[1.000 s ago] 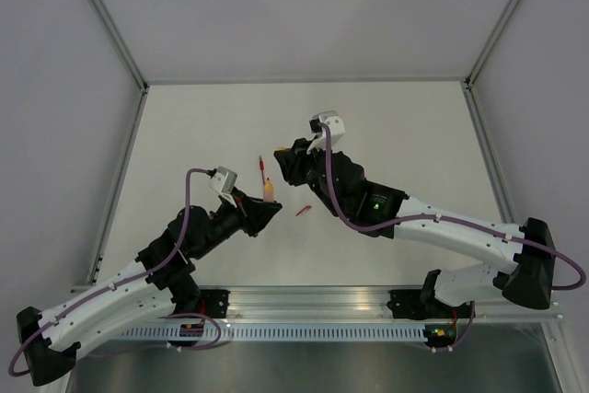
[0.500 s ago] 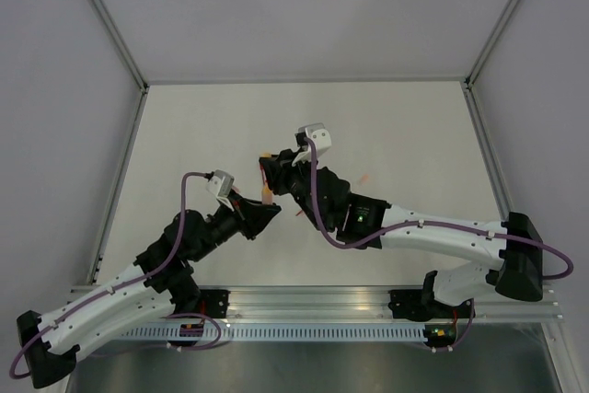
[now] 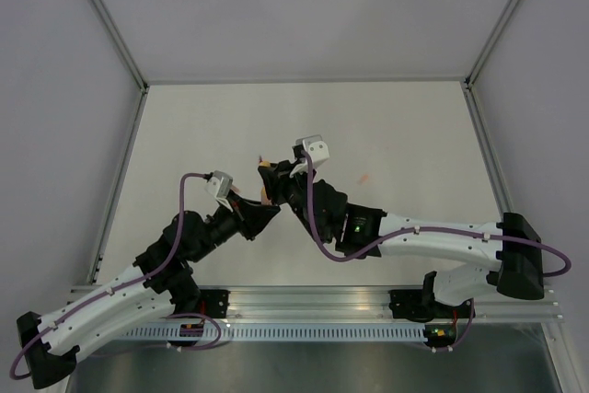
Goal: Insert the pens into the pen caps
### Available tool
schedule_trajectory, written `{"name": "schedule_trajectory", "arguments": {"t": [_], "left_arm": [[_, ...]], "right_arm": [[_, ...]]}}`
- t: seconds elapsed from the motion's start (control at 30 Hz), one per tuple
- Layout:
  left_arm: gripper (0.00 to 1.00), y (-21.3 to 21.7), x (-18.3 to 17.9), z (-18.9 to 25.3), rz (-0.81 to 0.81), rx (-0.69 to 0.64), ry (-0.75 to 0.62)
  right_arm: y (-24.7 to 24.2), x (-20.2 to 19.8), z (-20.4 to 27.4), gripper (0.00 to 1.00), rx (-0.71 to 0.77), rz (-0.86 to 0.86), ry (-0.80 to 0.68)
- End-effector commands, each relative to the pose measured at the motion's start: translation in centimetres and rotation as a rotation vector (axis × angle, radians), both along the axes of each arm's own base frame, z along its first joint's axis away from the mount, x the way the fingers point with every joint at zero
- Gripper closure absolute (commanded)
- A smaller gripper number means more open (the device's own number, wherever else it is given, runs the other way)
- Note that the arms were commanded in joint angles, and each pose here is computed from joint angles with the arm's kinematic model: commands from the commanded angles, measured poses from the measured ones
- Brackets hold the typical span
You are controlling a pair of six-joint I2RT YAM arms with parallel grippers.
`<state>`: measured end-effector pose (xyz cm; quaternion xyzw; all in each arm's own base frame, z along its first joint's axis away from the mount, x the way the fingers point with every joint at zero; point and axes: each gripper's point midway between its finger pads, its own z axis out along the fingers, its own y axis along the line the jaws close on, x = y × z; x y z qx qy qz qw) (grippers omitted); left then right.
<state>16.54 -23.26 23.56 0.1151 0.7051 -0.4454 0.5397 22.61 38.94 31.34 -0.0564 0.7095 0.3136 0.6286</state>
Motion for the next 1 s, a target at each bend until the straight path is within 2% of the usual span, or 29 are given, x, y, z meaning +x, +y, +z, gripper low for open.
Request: {"name": "schedule_trajectory", "arguments": {"t": [0.0, 0.43, 0.8, 0.9, 0.97], "left_arm": [[0.98, -0.1, 0.0, 1.2, -0.004, -0.030, -0.039], [0.98, 0.6, 0.0, 1.6, 0.020, -0.045, -0.042], [0.98, 1.5, -0.1, 2.2, 0.045, -0.077, -0.066], [0.98, 1.6, -0.2, 2.3, 0.045, -0.077, -0.073], [0.98, 1.7, -0.4, 2.5, 0.040, -0.083, -0.086]], "right_arm": [[0.1, -0.3, 0.8, 1.00, 0.033, -0.018, -0.021], [0.0, -2.5, -0.2, 1.00, 0.016, -0.052, -0.046], [1.4, -5.9, -2.5, 1.00, -0.123, -0.125, -0.108], [1.8, -6.2, -2.8, 0.97, -0.146, -0.129, -0.105], [1.7, -6.3, -2.9, 0.88, -0.146, -0.133, -0.100]]}}
